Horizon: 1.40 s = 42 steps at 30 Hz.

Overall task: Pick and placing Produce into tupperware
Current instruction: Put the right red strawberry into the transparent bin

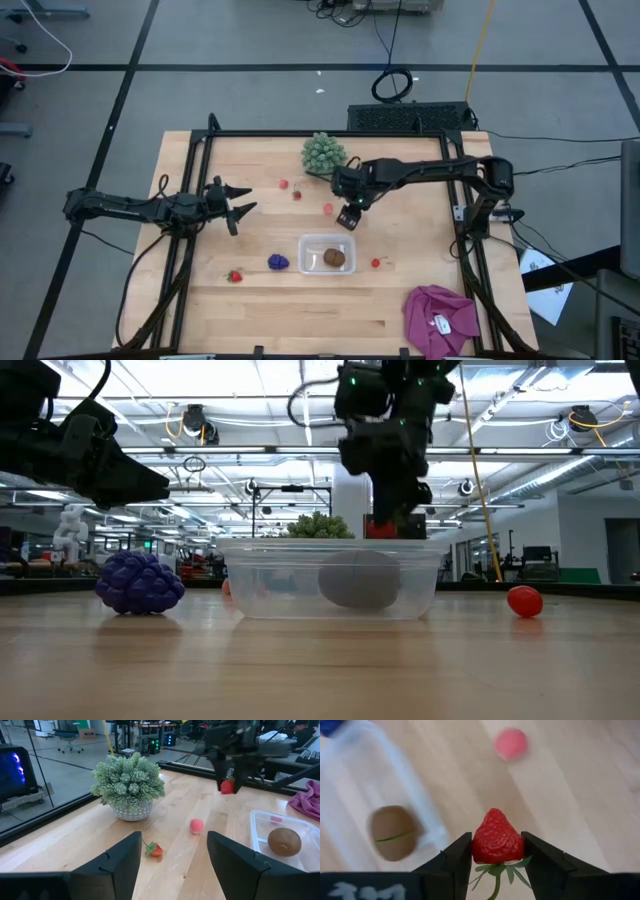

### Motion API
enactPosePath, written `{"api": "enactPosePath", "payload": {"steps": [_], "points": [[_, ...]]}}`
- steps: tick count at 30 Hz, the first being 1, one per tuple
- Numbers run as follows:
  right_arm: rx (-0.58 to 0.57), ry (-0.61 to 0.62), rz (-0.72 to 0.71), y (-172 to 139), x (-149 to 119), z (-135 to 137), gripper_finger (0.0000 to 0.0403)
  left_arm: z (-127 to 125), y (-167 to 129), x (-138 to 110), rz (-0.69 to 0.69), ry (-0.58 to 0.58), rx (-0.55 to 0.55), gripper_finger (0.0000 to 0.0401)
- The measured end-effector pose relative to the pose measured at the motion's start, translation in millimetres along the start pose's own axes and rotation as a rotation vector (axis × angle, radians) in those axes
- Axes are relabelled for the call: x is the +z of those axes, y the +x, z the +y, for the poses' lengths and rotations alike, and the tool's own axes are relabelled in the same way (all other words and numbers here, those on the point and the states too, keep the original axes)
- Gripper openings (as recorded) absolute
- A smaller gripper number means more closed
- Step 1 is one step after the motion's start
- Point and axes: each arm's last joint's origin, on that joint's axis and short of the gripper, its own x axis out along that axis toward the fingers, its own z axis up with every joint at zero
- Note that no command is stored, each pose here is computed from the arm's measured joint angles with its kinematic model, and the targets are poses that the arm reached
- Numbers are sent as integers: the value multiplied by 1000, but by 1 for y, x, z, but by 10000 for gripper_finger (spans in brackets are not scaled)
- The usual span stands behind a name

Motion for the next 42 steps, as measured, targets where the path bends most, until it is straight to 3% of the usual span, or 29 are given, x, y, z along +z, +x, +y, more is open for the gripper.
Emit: {"api": "enactPosePath", "payload": {"steps": [12, 19, 38, 42], "points": [[228, -159, -123, -8, -17, 92, 151, 0, 0, 0, -1, 5, 7, 230], [299, -243, -231, -21, -21, 124, 151, 0, 0, 0, -1, 6, 7, 230], [258, -319, -303, -69, 11, 113, 151, 1, 0, 0, -3, 18, 18, 230], [226, -317, -262, -63, 16, 110, 150, 1, 0, 0, -5, 20, 27, 230]]}}
